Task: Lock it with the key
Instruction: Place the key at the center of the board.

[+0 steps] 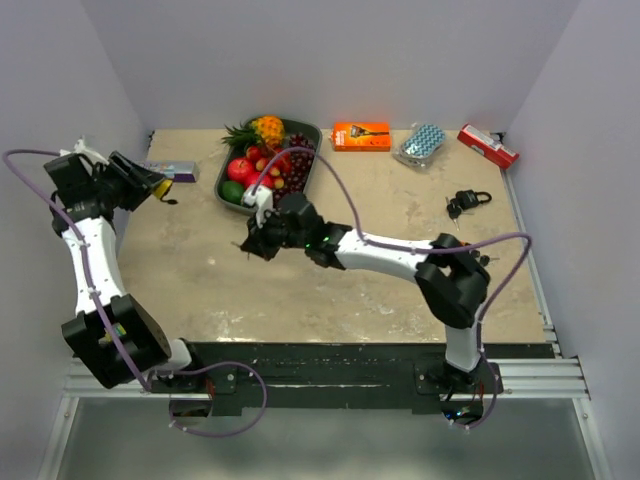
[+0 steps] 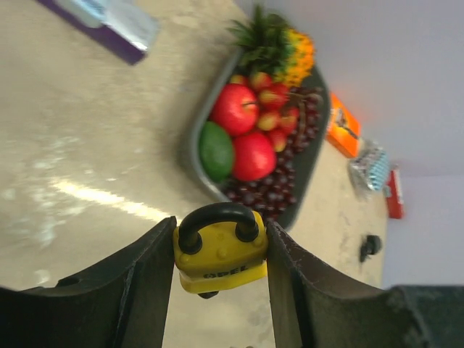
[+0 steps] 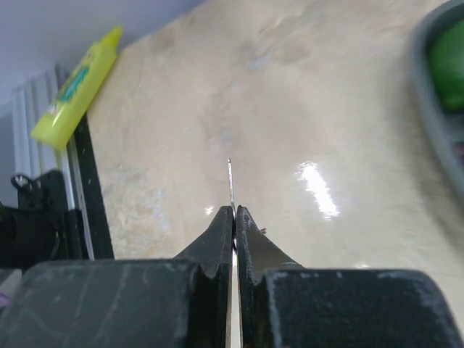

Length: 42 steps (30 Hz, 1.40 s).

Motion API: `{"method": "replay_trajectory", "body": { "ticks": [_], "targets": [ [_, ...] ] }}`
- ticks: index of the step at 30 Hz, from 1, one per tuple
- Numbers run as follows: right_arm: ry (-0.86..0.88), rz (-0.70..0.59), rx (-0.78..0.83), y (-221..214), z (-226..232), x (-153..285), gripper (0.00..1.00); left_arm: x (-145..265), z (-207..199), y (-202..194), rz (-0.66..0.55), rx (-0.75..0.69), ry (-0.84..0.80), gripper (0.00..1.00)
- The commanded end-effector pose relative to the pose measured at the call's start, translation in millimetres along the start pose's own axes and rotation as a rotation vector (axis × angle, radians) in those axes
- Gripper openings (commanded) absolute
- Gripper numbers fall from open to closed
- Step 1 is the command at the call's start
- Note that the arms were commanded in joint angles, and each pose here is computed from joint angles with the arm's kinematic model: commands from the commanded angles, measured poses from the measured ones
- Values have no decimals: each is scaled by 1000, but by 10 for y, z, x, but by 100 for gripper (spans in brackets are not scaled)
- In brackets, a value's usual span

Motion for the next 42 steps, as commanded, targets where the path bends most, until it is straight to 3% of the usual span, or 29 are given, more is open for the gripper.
{"method": "replay_trajectory", "body": {
  "ticks": [1, 5, 10, 24, 28, 30, 31, 36, 42],
  "targets": [
    [129, -72, 63, 27, 435, -412, 0, 281, 176, 120, 80, -165, 48, 0],
    [131, -73, 73, -111, 491, -767, 0, 334, 382, 169, 106, -220, 170, 0],
    [67, -70, 51, -351, 316, -1076, 0, 374, 453, 50, 135, -242, 190, 0],
    [-8, -66, 91, -641, 59, -1381, 1, 383, 620, -232, 227, -256, 202, 0],
    [5, -68, 106, -615, 76, -1381, 37, 382, 694, -326, 256, -268, 216, 0],
    [6, -71, 119, -594, 79, -1376, 46, 372, 714, -374, 270, -275, 212, 0],
    [10, -75, 126, -563, 90, -1365, 54, 368, 714, -387, 274, -276, 208, 0],
    [46, -94, 195, -271, 137, -1211, 71, 320, 605, -420, 297, -329, 155, 0],
    [101, -133, 465, 349, 171, -630, 89, 218, 120, -692, 437, -367, -143, 0]
  ]
}}
Point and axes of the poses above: each gripper's point midway between its finger pads, its own x axis back along the fingers, its own z axis along the line the jaws close on, y = z × x, the point moved 4 cm from there along x, back along the fingers, and after that the axes turned 1 degree about -x, right-handed, at the moved point
